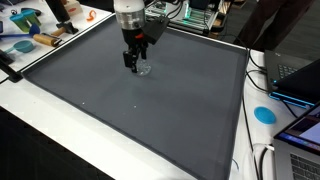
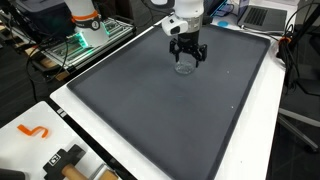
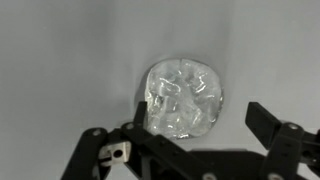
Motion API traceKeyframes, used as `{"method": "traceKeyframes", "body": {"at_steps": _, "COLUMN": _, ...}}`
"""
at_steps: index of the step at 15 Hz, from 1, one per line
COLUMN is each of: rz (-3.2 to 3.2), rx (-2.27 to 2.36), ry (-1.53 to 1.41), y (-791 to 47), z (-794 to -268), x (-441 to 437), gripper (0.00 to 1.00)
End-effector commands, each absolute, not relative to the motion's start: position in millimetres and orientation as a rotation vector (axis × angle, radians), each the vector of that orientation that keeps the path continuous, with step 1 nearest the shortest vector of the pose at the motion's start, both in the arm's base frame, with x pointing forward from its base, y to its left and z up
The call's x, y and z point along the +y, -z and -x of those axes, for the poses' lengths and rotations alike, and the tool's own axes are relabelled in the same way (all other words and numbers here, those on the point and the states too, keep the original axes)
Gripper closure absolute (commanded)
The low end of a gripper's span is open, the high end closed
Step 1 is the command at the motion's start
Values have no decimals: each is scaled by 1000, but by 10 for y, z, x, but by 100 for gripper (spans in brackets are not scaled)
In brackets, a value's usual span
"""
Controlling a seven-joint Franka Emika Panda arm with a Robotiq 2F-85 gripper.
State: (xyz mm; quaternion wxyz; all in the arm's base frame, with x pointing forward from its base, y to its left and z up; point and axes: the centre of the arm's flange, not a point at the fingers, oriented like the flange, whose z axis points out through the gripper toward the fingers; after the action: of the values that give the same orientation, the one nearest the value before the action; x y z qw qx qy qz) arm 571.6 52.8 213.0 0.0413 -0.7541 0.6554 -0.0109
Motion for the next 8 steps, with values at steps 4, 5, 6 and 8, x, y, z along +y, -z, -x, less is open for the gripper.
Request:
{"method": "traceKeyframes", "body": {"at_steps": 4, "rz": 2449, "rx": 1834, "ry": 35, "y": -2328, "z": -5680, "x": 453, "gripper": 0}}
{"method": "traceKeyframes", "body": {"at_steps": 5, "rz": 2485, "rx": 1796, "ry": 27, "y": -2362, "z": -5681, "x": 446, "gripper": 0}}
{"method": "traceKeyframes", "body": {"at_steps": 6, "rz": 2534, "rx": 1756, "ry": 21, "y": -2397, "z": -5682, "x": 442, "gripper": 0}}
{"method": "traceKeyframes", "body": {"at_steps": 8, "rz": 2638, "rx": 1645, "ry": -10, "y": -2472, "z": -5675, "x": 438, "gripper": 0}}
